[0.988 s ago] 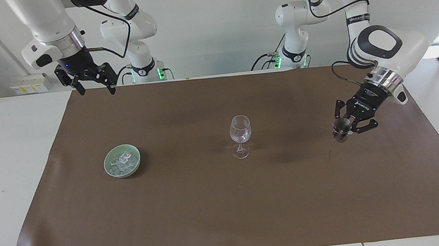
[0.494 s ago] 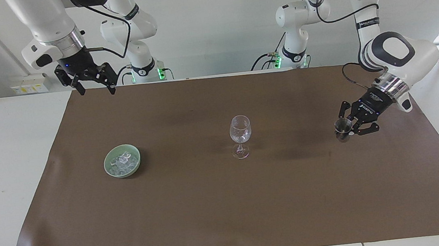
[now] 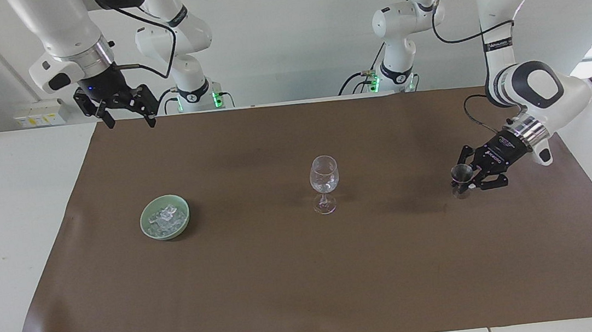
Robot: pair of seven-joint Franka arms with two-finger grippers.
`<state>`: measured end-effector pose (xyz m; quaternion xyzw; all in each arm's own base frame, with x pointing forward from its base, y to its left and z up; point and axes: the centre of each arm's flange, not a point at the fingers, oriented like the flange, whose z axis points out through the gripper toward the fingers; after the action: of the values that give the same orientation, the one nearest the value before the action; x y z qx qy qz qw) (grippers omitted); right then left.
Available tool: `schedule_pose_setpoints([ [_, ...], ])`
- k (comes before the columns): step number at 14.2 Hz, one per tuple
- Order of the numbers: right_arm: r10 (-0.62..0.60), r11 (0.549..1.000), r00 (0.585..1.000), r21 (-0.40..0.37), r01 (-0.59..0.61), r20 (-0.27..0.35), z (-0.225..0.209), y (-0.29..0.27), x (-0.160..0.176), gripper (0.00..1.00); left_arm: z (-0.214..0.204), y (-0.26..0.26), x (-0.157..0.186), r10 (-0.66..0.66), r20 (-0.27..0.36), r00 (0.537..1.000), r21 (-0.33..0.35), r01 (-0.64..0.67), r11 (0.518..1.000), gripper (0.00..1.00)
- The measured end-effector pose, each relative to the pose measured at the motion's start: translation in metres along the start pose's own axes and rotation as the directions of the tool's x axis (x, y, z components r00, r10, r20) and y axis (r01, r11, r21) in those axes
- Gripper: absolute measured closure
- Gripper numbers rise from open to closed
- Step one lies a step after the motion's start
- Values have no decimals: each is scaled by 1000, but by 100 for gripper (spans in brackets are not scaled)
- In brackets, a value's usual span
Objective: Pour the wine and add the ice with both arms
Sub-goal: 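Carry the silver jigger away from the wine glass with the left gripper, then lower the jigger onto the mat and open the left gripper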
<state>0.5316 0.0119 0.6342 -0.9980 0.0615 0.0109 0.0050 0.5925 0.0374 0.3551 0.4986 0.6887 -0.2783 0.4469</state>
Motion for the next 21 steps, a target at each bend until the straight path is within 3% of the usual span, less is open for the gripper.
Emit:
schedule_pose_setpoints([
  [4,0,1000,1000,0,0,0,0,0,0,0,-2,-11,31,-54,54,997,-21,55,998,79],
  [9,0,1000,1000,0,0,0,0,0,0,0,-14,-37,79,9,119,993,-21,-7,1000,79],
  [21,0,1000,1000,0,0,0,0,0,0,0,-7,-59,132,57,148,987,-47,-51,998,79],
])
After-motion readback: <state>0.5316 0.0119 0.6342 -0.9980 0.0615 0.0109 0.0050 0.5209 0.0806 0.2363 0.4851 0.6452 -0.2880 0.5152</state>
